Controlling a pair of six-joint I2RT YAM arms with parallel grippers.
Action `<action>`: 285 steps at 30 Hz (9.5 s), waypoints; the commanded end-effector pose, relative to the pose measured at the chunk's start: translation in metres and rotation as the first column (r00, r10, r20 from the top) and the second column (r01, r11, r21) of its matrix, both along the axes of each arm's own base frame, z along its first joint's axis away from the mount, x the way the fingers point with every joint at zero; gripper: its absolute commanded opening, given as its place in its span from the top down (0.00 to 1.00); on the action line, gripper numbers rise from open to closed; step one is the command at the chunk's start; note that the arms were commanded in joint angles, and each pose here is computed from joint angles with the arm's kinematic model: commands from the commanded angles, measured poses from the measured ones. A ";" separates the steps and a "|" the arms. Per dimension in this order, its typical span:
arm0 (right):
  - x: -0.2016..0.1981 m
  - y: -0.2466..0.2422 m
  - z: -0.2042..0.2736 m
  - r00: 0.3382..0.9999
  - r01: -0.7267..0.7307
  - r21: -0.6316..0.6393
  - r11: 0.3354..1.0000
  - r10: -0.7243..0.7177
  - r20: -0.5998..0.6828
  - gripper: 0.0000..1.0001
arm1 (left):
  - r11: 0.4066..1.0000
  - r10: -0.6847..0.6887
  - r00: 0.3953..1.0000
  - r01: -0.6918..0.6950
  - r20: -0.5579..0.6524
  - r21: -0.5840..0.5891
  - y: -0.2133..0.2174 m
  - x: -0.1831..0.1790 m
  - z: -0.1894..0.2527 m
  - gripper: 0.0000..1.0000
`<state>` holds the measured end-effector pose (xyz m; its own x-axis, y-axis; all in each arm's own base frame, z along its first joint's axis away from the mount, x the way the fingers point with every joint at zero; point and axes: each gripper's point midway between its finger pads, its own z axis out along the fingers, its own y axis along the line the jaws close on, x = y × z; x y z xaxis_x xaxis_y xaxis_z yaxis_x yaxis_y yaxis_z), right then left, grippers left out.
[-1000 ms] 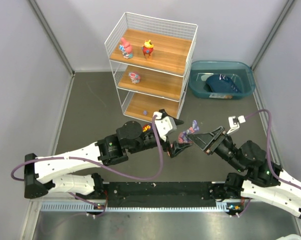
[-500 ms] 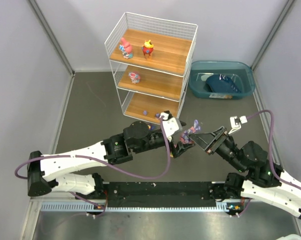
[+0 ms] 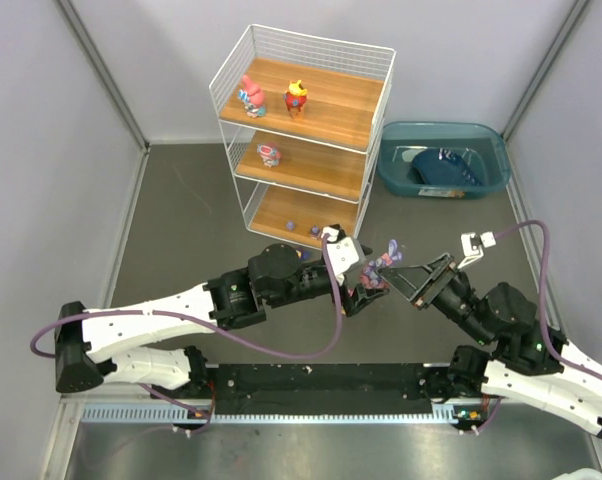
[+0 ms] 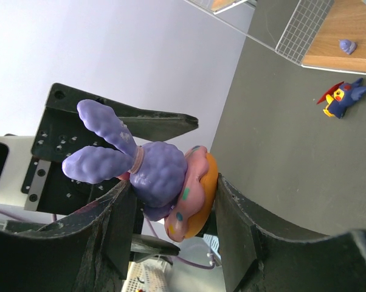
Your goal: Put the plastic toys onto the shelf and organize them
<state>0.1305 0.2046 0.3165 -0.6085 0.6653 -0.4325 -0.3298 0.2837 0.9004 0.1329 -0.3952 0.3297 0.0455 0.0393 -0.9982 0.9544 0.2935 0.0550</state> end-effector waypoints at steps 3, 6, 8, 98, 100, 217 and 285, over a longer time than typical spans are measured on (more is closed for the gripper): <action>-0.002 -0.013 0.035 0.998 0.020 0.092 0.996 -0.026 0.063 0.99 | 0.999 -0.008 1.000 0.008 0.005 -0.032 0.000 -0.003 0.002 0.11; -0.002 -0.012 0.034 0.998 0.017 0.090 0.996 -0.022 0.061 0.99 | 0.999 -0.002 1.000 0.002 0.006 -0.033 0.002 -0.002 0.002 0.13; -0.001 -0.012 0.033 0.998 0.018 0.087 0.996 -0.024 0.060 0.99 | 0.999 -0.005 1.000 0.005 0.007 -0.033 0.002 -0.003 0.002 0.14; 0.002 -0.119 0.000 0.941 0.321 -0.147 0.936 -0.298 0.158 0.01 | 0.836 0.530 0.847 -0.529 -0.034 -0.148 0.069 0.191 0.176 1.00; 0.002 -0.121 0.000 0.940 0.324 -0.144 0.935 -0.302 0.157 0.01 | 0.835 0.533 0.846 -0.532 -0.036 -0.143 0.066 0.194 0.176 1.00; 0.000 -0.143 -0.009 0.922 0.378 -0.144 0.915 -0.358 0.148 0.01 | 0.810 0.579 0.815 -0.577 -0.014 -0.100 0.068 0.246 0.159 0.19; 0.022 -0.025 -0.157 0.980 0.062 -0.615 0.786 -0.166 -0.114 0.01 | 0.945 0.228 0.871 -0.306 -0.436 -0.117 0.160 0.033 -0.025 0.16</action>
<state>0.1484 0.1697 0.1545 -0.6365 0.3293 -0.6975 -0.1426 0.8384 0.5260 0.1730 -0.2277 0.3012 -0.3412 -0.1462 -0.9285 0.7381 0.5700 -0.3610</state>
